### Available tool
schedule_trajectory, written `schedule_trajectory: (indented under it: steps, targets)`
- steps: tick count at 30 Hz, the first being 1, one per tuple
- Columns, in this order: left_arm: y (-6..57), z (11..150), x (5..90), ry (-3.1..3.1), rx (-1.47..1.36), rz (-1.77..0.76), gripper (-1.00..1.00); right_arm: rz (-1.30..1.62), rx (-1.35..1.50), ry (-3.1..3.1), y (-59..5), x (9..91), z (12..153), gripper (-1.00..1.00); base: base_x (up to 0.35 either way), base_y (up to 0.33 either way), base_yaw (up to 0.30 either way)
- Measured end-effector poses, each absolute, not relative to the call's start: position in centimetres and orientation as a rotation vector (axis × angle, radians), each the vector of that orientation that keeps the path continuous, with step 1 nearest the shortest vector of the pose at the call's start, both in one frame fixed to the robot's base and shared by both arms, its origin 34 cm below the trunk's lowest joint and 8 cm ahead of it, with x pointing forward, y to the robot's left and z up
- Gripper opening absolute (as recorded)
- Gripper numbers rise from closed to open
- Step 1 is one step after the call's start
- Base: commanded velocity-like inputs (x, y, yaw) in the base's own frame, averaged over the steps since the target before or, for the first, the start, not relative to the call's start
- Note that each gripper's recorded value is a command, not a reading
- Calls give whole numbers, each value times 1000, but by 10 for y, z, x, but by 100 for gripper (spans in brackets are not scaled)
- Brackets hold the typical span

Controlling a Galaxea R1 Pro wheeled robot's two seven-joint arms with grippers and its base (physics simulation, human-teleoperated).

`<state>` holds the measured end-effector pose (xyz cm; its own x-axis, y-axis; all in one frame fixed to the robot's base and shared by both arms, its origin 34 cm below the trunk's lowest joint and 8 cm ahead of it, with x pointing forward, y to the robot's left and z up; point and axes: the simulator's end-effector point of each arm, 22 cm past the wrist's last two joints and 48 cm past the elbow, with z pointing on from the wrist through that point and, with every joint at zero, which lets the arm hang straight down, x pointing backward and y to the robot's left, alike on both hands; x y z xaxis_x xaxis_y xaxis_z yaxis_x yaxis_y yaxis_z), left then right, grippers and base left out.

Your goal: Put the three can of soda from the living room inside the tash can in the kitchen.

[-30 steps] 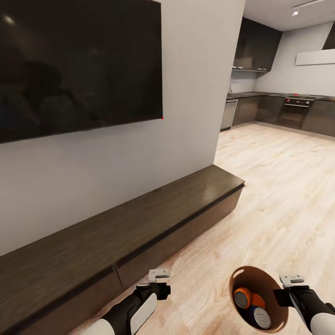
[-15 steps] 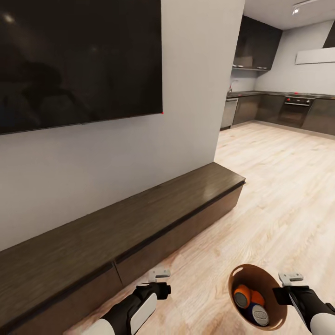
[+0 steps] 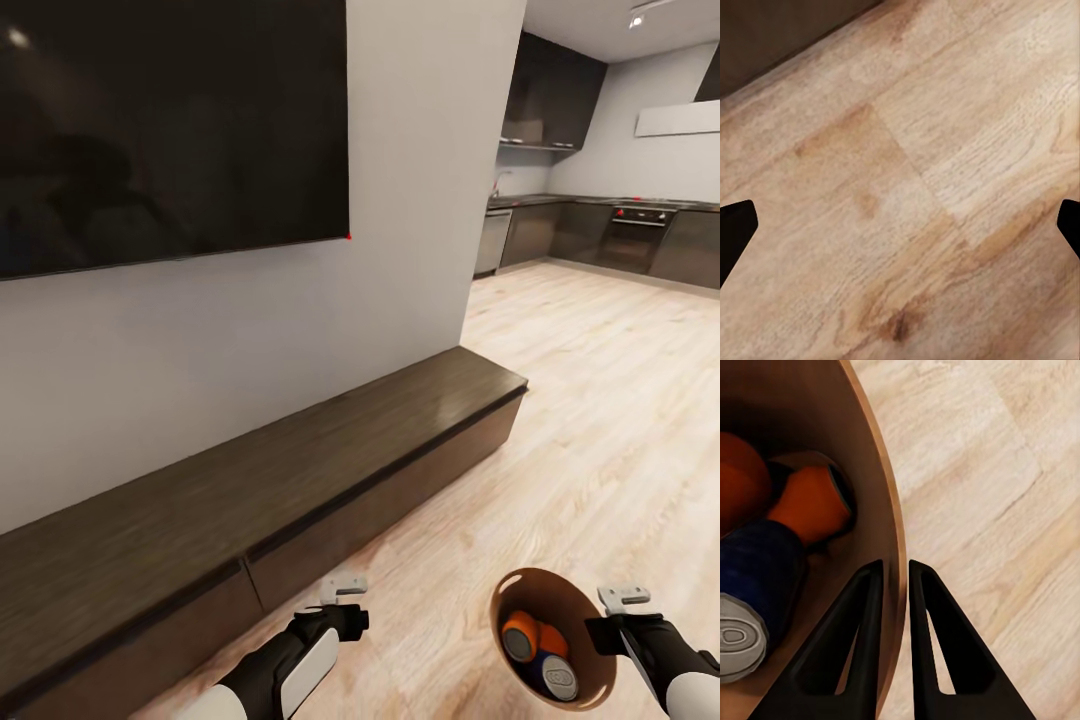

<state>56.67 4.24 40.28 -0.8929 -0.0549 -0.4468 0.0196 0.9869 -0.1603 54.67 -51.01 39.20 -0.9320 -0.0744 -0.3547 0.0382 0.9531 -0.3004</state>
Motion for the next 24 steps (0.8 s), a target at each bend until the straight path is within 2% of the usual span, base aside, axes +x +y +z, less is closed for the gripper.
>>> schedule_trajectory:
  steps: [24]
  targets:
    - [42, 364, 559, 2664, -23, -223, 100, -432, -31, 2737, -510, 539, 353, -100, 0, 0, 0]
